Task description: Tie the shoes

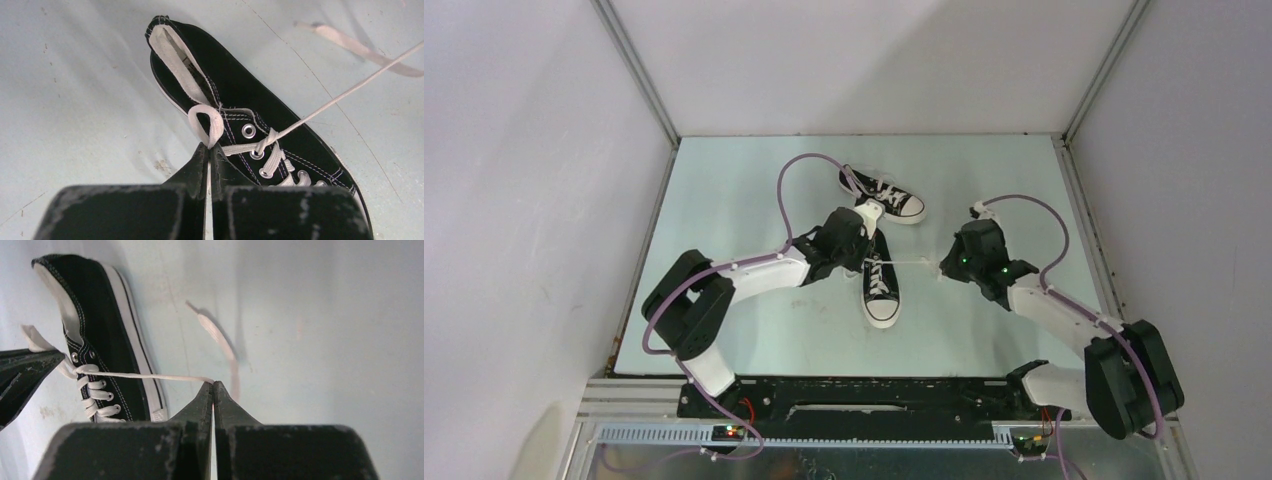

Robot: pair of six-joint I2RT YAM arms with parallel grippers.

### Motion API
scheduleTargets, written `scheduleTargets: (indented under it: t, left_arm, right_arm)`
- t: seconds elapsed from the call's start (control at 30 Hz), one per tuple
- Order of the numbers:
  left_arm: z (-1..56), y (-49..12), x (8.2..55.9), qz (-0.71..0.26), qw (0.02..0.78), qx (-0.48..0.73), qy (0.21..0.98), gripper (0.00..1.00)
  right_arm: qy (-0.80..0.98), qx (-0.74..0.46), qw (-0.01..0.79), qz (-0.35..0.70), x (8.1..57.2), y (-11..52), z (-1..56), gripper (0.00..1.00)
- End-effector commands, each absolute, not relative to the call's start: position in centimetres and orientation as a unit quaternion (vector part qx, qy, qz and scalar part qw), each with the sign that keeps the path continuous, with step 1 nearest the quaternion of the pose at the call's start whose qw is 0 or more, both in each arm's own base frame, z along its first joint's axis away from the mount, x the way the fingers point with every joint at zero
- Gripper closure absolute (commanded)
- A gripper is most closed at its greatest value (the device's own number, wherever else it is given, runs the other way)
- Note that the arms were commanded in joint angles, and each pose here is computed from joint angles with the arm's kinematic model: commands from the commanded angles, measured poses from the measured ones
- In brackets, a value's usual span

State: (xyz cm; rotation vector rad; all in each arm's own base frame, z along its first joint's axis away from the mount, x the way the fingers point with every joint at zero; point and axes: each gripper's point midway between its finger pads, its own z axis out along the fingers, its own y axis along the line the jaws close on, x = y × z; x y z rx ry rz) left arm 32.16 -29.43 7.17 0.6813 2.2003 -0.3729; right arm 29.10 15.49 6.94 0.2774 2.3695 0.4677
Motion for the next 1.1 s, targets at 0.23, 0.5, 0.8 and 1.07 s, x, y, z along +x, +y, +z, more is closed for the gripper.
scheduleTargets:
  t: [0.23, 0.5, 0.8, 1.07]
  left_arm:
    - [8.7, -29.5, 33.0, -0.147, 0.413, 0.257, 0.861, 1.0]
    - [10.5, -29.5, 32.9, -0.155, 0.46, 0.272, 0.831, 1.0]
    - [11.1, -29.6, 33.0, -0.144, 0.494, 0.301, 0.803, 1.0]
    - [11.4, -29.7, 32.8, -0.144, 0.506, 0.317, 0.79, 1.0]
  right_arm:
    - [0.916, 0.103, 0.338, 0.19, 28.3, 14.5, 6.8, 1.0]
    - [0.884, 0.008, 0.359, 0.3, 28.9, 18.8, 10.3, 1.0]
    - [0.872, -0.014, 0.38, 0.307, 30.7, 19.7, 12.6, 1.0]
    - [0.888, 0.069, 0.388, 0.238, 32.2, 17.0, 11.7, 0.72]
